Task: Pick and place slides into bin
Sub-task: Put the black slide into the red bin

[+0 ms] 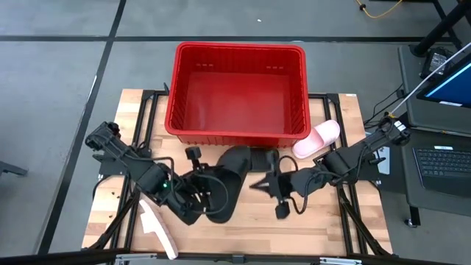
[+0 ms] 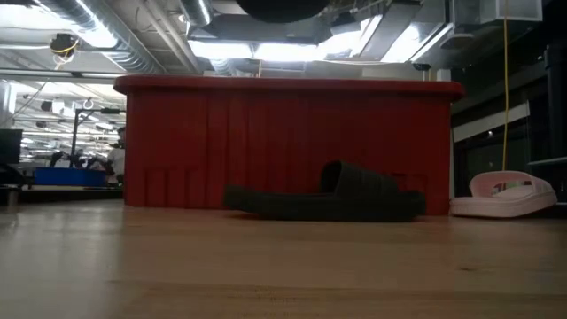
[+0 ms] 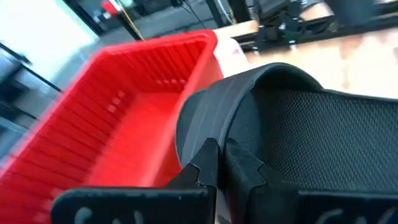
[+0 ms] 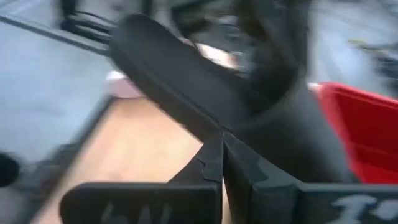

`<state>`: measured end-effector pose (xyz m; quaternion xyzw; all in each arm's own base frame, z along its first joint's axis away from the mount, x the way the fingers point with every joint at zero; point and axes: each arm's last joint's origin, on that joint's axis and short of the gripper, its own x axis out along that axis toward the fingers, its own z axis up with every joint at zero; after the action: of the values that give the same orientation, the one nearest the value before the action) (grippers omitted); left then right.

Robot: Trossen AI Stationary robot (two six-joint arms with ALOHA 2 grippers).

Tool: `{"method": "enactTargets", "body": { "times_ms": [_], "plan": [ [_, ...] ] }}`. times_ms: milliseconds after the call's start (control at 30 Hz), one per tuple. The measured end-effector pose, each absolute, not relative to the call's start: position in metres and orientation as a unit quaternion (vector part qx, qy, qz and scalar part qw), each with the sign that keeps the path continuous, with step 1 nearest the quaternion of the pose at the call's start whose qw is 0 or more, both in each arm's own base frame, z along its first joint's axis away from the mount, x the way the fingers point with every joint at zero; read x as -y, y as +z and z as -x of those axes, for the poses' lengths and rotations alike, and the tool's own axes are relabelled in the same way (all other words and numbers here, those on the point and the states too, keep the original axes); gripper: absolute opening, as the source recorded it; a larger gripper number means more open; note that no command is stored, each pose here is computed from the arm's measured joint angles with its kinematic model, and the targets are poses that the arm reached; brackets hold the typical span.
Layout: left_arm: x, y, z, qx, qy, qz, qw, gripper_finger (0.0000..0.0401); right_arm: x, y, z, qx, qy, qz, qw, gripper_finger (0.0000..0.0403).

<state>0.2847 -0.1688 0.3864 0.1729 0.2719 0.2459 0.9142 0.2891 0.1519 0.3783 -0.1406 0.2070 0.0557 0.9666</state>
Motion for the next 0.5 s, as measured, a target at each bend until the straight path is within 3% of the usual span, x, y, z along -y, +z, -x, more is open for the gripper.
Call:
{"method": "enactTargets", "body": {
  "times_ms": [500],
  "plan": [
    [0.096,0.425,-0.279,-0.276,0.331,-0.246,0.868,0.0003,-0.118,0.419,-0.236,-0.18,0.033,0.117,0.976,0.0005]
  ]
}}
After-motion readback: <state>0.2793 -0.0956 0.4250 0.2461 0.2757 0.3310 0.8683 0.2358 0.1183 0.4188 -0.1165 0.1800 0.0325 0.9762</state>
